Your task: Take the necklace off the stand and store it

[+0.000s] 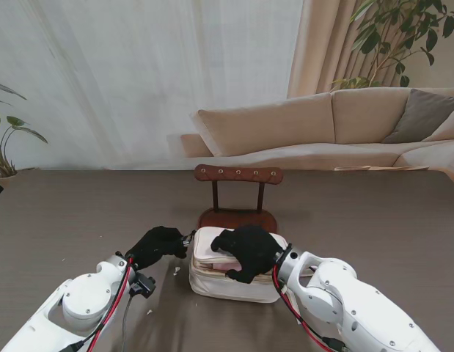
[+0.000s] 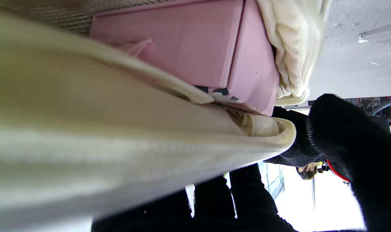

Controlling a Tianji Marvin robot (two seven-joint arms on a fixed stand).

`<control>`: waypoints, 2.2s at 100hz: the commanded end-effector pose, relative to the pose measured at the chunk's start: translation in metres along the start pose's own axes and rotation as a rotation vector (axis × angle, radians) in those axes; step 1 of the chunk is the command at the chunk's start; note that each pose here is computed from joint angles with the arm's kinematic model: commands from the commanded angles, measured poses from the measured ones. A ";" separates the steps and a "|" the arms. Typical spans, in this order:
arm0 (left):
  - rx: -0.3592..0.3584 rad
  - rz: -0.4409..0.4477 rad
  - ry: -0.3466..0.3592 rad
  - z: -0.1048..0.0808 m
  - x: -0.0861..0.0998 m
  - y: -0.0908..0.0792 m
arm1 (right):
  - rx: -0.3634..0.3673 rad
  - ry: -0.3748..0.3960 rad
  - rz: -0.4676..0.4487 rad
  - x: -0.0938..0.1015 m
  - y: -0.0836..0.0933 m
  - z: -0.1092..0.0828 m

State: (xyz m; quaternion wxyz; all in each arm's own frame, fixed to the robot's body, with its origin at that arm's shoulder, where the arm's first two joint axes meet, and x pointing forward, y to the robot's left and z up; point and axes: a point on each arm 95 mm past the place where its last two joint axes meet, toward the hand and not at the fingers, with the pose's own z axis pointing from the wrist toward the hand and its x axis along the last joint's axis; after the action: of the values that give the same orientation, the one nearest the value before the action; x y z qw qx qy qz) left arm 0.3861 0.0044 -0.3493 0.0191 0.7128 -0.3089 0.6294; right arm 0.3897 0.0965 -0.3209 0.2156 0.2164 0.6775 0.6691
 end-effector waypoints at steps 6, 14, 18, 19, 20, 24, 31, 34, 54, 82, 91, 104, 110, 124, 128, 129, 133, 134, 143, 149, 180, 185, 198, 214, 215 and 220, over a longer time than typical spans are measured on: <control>-0.032 0.004 0.017 -0.004 0.006 0.001 | 0.072 -0.011 0.015 0.003 -0.026 -0.007; -0.036 0.009 0.020 -0.007 0.008 0.000 | 0.068 -0.016 0.011 0.002 -0.027 -0.007; -0.038 0.011 0.021 -0.008 0.008 0.000 | 0.068 -0.017 0.010 0.002 -0.027 -0.006; -0.039 0.011 0.021 -0.008 0.008 0.000 | 0.068 -0.017 0.009 0.002 -0.027 -0.006; -0.040 0.012 0.021 -0.009 0.008 0.000 | 0.068 -0.017 0.009 0.002 -0.027 -0.006; -0.043 0.015 0.021 -0.010 0.009 0.000 | 0.068 -0.017 0.008 0.001 -0.028 -0.006; -0.051 0.021 0.019 -0.013 0.008 0.000 | 0.069 -0.016 0.007 0.001 -0.029 -0.005; -0.056 0.025 0.017 -0.014 0.008 0.000 | 0.070 -0.017 0.007 0.001 -0.029 -0.005; -0.089 0.038 0.003 -0.023 0.007 0.002 | 0.080 -0.017 0.012 0.000 -0.031 -0.004; -0.108 0.055 0.009 -0.034 0.009 0.003 | 0.092 -0.016 0.022 0.002 -0.030 -0.006; -0.110 0.060 0.018 -0.037 0.012 0.003 | 0.098 -0.014 0.025 0.002 -0.029 -0.006; -0.119 0.066 0.031 -0.041 0.016 0.004 | 0.103 -0.012 0.029 0.003 -0.030 -0.007; -0.122 0.071 0.035 -0.042 0.017 0.004 | 0.105 -0.012 0.033 0.003 -0.030 -0.007; -0.128 0.075 0.035 -0.044 0.018 0.005 | 0.118 -0.004 0.043 0.004 -0.029 -0.010; -0.129 0.075 0.034 -0.044 0.018 0.005 | 0.121 -0.002 0.043 0.004 -0.029 -0.010; -0.129 0.076 0.034 -0.044 0.017 0.005 | 0.121 -0.002 0.042 0.004 -0.029 -0.011; -0.129 0.076 0.032 -0.044 0.017 0.006 | 0.122 -0.001 0.037 0.004 -0.029 -0.011; -0.129 0.077 0.032 -0.045 0.017 0.006 | 0.122 -0.001 0.035 0.004 -0.029 -0.011; -0.131 0.077 0.026 -0.045 0.016 0.007 | 0.120 -0.004 0.025 0.005 -0.031 -0.011; -0.135 0.075 0.023 -0.046 0.016 0.009 | 0.118 -0.009 0.022 0.005 -0.031 -0.011; -0.172 0.094 0.028 -0.057 0.020 0.016 | 0.109 -0.024 0.012 0.005 -0.031 -0.010; -0.181 0.100 0.027 -0.060 0.021 0.017 | 0.111 -0.026 0.012 0.005 -0.031 -0.010; -0.201 0.111 0.027 -0.066 0.023 0.020 | 0.122 -0.027 0.011 0.004 -0.033 -0.010; -0.229 0.123 0.032 -0.072 0.028 0.024 | 0.136 -0.027 0.012 0.003 -0.035 -0.009; -0.231 0.124 0.033 -0.073 0.028 0.024 | 0.136 -0.027 0.012 0.003 -0.035 -0.009; -0.243 0.130 0.036 -0.074 0.030 0.025 | 0.139 -0.029 0.013 0.003 -0.036 -0.009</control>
State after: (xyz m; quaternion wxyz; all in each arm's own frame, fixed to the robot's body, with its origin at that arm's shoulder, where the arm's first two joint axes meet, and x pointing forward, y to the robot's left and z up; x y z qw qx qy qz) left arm 0.3152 0.0079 -0.3185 0.0559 0.6778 -0.4141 0.6049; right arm 0.3941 0.1007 -0.3178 0.2251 0.2198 0.6806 0.6617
